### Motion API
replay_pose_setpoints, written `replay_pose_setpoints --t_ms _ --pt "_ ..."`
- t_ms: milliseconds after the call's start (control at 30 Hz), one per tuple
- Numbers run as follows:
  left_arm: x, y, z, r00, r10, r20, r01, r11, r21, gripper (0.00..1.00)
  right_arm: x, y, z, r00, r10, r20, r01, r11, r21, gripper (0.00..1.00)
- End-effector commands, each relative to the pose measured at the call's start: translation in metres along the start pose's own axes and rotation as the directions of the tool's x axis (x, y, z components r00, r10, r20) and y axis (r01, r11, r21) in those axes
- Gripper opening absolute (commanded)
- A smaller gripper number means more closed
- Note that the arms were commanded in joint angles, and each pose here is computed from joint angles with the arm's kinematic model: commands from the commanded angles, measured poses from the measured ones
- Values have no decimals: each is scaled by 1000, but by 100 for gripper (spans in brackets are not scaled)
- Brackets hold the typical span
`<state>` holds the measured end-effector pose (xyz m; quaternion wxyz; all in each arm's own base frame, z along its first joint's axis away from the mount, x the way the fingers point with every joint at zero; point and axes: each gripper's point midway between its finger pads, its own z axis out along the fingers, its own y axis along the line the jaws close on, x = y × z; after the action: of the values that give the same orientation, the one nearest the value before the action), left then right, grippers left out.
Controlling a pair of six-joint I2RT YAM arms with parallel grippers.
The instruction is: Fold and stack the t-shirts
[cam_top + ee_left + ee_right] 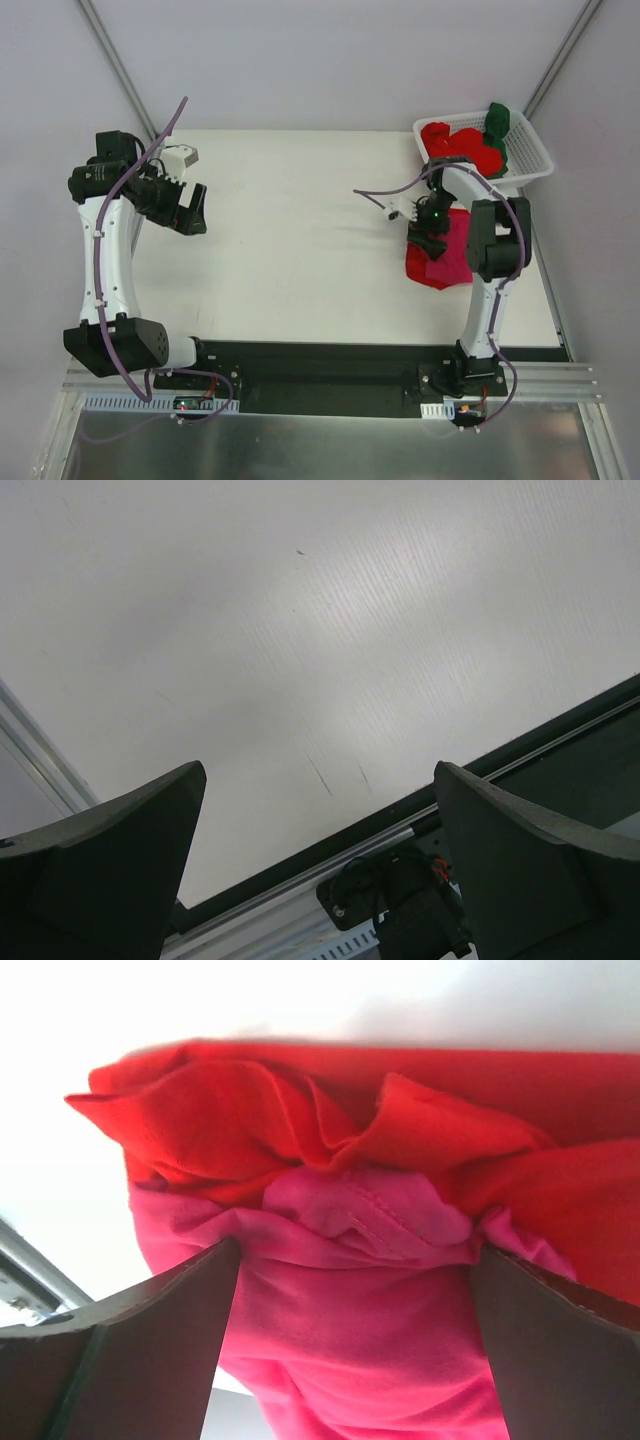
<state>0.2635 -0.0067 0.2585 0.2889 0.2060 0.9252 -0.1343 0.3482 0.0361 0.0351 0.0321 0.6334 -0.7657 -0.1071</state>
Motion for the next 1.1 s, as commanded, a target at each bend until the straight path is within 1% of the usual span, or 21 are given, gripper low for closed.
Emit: replay_pose_setpoints --t_ms 0,233,400,667,700,833,900,933,967,1000,1067 --pt "-4 -1 -3 1000 4 6 -4 1000 14 99 30 51 7 999 23 -34 -26 994 -105 97" --pt "-7 1 -2 1000 4 8 -4 1000 19 99 56 79 1 996 91 -22 -93 990 -101 97" --pt "-8 1 -2 1000 8 10 -8 1000 18 99 61 92 -6 994 110 -4 -110 991 -79 97" --pt "-6 0 -3 1000 8 11 -9 1000 18 99 73 116 -4 992 123 -17 -125 988 -95 97" --pt "-6 0 -3 1000 9 12 -9 1000 16 99 78 117 -5 989 149 -12 -149 984 -94 96" --pt "-6 -1 -4 1000 9 14 -9 1000 15 99 79 125 -5 987 160 -2 -159 983 -93 97" --pt "-5 -1 -4 1000 9 13 -10 1000 16 99 74 124 -10 984 173 27 -171 982 -77 97" --pt "-5 -1 -4 1000 11 13 -12 1000 15 99 66 121 -15 981 180 72 -176 982 -62 97" --pt "-5 -1 -4 1000 9 13 -9 1000 13 99 61 116 -22 978 184 98 -181 983 -37 97" --pt "-5 -1 -5 1000 12 15 -12 1000 12 99 53 100 -39 970 205 133 -209 978 17 97" --pt "-5 -2 -6 1000 13 16 -13 1000 9 99 46 93 -54 960 226 164 -234 972 30 97"
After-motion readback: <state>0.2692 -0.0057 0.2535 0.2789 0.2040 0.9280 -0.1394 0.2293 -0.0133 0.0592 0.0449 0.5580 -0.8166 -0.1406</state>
